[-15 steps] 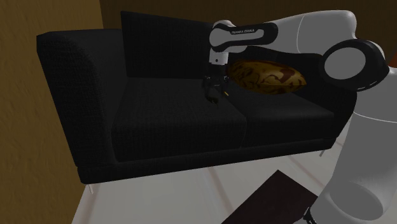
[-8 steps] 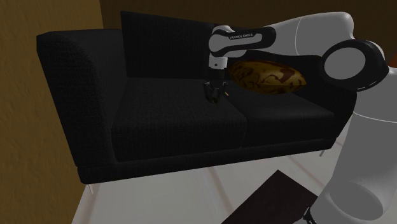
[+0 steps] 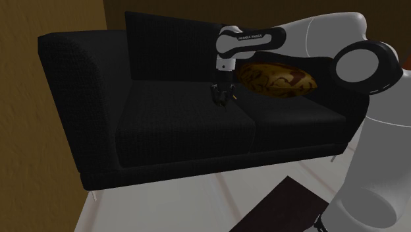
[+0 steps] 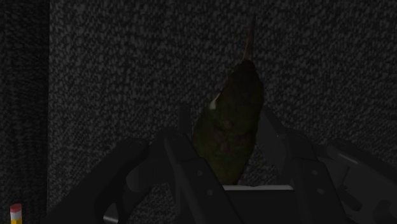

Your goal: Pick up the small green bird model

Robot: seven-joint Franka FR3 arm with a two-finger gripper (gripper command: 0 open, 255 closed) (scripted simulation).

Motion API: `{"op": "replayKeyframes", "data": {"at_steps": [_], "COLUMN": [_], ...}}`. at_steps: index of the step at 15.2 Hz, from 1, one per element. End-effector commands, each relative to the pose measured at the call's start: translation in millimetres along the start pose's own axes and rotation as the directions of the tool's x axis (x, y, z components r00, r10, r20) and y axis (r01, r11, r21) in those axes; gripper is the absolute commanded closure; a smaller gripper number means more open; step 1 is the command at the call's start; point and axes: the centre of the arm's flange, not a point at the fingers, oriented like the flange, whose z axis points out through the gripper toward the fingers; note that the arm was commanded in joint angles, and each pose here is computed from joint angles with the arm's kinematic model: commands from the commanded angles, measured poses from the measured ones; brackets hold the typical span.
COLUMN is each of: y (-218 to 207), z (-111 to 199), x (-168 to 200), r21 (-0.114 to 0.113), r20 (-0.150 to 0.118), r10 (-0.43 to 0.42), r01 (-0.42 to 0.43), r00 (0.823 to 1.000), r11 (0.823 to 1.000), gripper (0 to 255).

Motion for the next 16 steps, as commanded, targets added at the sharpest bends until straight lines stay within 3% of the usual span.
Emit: {"op": "replayKeyframes", "data": {"at_steps": [1, 16], "y": [0.2, -0.4], "z": [-7.8, -76.8], "x": [-0.8, -8.5], "r21": [0.0, 0.0], "r20": [0.0, 0.0], "r10": [0.0, 0.0], "r01": [0.0, 0.0], "r00": [1.0, 1.0], "r11": [1.0, 1.0], "gripper": [255, 255]}}
